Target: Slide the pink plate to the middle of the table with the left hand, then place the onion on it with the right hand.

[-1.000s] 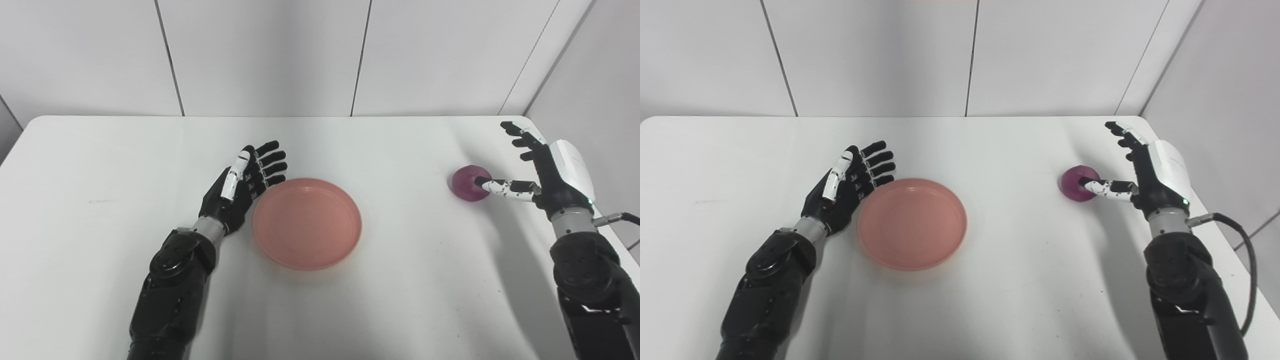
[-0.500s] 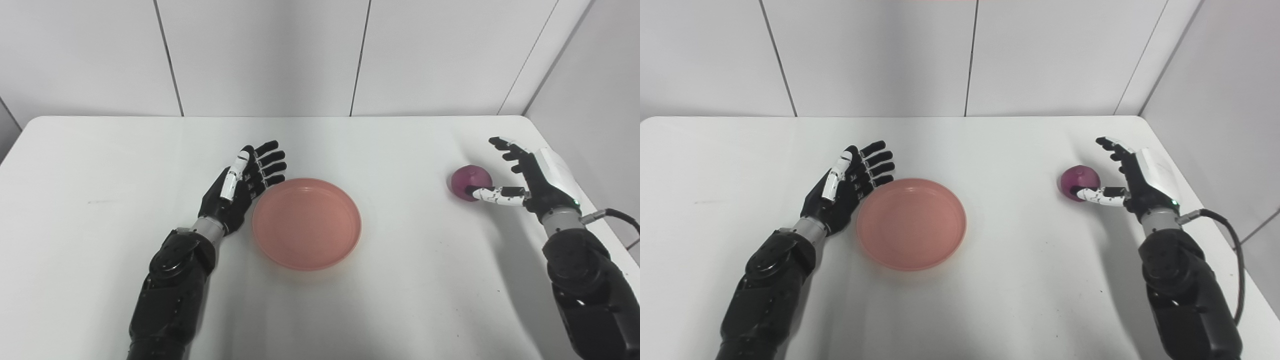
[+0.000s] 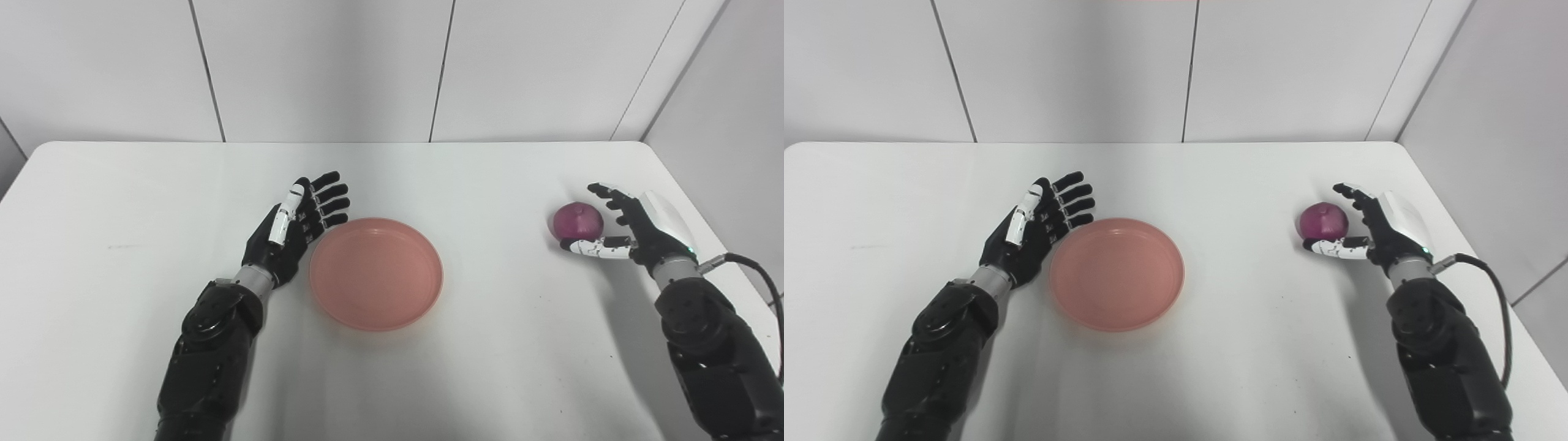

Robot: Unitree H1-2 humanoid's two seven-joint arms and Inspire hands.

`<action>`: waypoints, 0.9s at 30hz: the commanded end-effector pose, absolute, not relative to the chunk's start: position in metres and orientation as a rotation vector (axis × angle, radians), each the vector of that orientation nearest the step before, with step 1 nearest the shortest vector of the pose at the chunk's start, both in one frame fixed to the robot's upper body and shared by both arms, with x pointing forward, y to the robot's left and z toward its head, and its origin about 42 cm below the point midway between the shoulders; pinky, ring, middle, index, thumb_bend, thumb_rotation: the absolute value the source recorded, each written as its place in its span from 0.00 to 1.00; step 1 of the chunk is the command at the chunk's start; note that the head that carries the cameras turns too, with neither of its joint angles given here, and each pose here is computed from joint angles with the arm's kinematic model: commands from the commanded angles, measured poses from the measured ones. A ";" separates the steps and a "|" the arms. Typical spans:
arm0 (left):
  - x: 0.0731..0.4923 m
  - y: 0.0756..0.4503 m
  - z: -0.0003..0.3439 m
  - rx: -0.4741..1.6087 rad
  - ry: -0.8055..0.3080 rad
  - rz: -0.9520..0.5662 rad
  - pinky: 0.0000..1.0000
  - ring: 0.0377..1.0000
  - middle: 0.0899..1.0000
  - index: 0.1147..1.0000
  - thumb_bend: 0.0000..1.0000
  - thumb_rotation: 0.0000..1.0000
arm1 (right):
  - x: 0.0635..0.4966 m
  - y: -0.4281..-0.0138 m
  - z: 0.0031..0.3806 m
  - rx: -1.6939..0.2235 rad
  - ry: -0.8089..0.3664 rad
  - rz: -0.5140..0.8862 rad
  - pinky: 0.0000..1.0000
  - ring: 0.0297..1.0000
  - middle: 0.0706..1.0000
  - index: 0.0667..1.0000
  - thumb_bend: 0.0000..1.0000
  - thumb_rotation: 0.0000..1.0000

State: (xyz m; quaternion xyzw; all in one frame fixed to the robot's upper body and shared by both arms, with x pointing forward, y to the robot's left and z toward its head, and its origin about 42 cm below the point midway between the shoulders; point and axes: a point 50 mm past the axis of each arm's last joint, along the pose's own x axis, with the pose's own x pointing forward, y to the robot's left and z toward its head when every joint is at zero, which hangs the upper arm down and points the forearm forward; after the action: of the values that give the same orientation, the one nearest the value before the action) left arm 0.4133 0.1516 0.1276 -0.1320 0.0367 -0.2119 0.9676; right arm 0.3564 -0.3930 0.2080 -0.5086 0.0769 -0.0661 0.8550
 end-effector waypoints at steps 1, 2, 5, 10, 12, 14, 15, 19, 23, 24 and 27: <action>0.418 0.151 0.133 -0.258 0.056 -0.435 0.79 0.82 0.81 0.77 0.37 1.00 | 0.369 -0.398 0.237 -1.101 0.078 -0.190 0.74 0.82 0.85 0.85 1.00 0.33; 0.418 0.151 0.134 -0.258 0.056 -0.434 0.79 0.82 0.81 0.77 0.36 1.00 | 0.370 -0.399 0.236 -1.100 0.081 -0.191 0.74 0.82 0.85 0.85 1.00 0.33; 0.418 0.151 0.134 -0.263 0.060 -0.432 0.79 0.81 0.81 0.77 0.37 1.00 | 0.374 -0.399 0.233 -1.101 0.081 -0.185 0.75 0.82 0.85 0.84 1.00 0.34; 0.417 0.151 0.134 -0.265 0.062 -0.433 0.79 0.81 0.80 0.77 0.36 1.00 | 0.379 -0.397 0.233 -1.100 0.115 -0.164 0.75 0.83 0.86 0.85 1.00 0.34; 0.416 0.152 0.134 -0.260 0.062 -0.433 0.79 0.81 0.81 0.77 0.36 1.00 | 0.380 -0.397 0.233 -1.095 0.115 -0.159 0.76 0.84 0.86 0.85 1.00 0.34; 0.416 0.152 0.133 -0.262 0.063 -0.432 0.79 0.81 0.81 0.77 0.36 1.00 | 0.381 -0.397 0.232 -1.091 0.120 -0.157 0.76 0.84 0.86 0.85 1.00 0.33; 0.416 0.152 0.133 -0.263 0.064 -0.432 0.80 0.81 0.81 0.78 0.36 1.00 | 0.382 -0.397 0.231 -1.095 0.127 -0.157 0.76 0.84 0.86 0.86 1.00 0.34; 0.416 0.152 0.133 -0.257 0.062 -0.435 0.80 0.82 0.81 0.78 0.36 1.00 | 0.385 -0.399 0.230 -1.098 0.141 -0.156 0.76 0.85 0.87 0.86 0.99 0.37; 0.416 0.152 0.133 -0.268 0.064 -0.436 0.80 0.82 0.81 0.78 0.36 1.00 | 0.387 -0.399 0.230 -1.087 0.150 -0.157 0.77 0.85 0.87 0.87 0.98 0.35; 0.416 0.152 0.133 -0.269 0.063 -0.437 0.80 0.82 0.81 0.77 0.36 1.00 | 0.388 -0.399 0.230 -1.088 0.153 -0.158 0.77 0.85 0.87 0.87 0.98 0.36; 0.417 0.152 0.132 -0.263 0.060 -0.438 0.80 0.82 0.81 0.77 0.37 1.00 | 0.390 -0.401 0.229 -1.091 0.164 -0.159 0.76 0.84 0.87 0.87 0.98 0.37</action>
State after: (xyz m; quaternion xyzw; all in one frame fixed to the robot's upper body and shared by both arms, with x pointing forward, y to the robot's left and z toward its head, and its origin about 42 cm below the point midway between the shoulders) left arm 0.4133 0.1526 0.1277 -0.1326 0.0358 -0.2124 0.9675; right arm 0.3799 -0.3940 0.1996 -0.5051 0.1053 -0.0526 0.8550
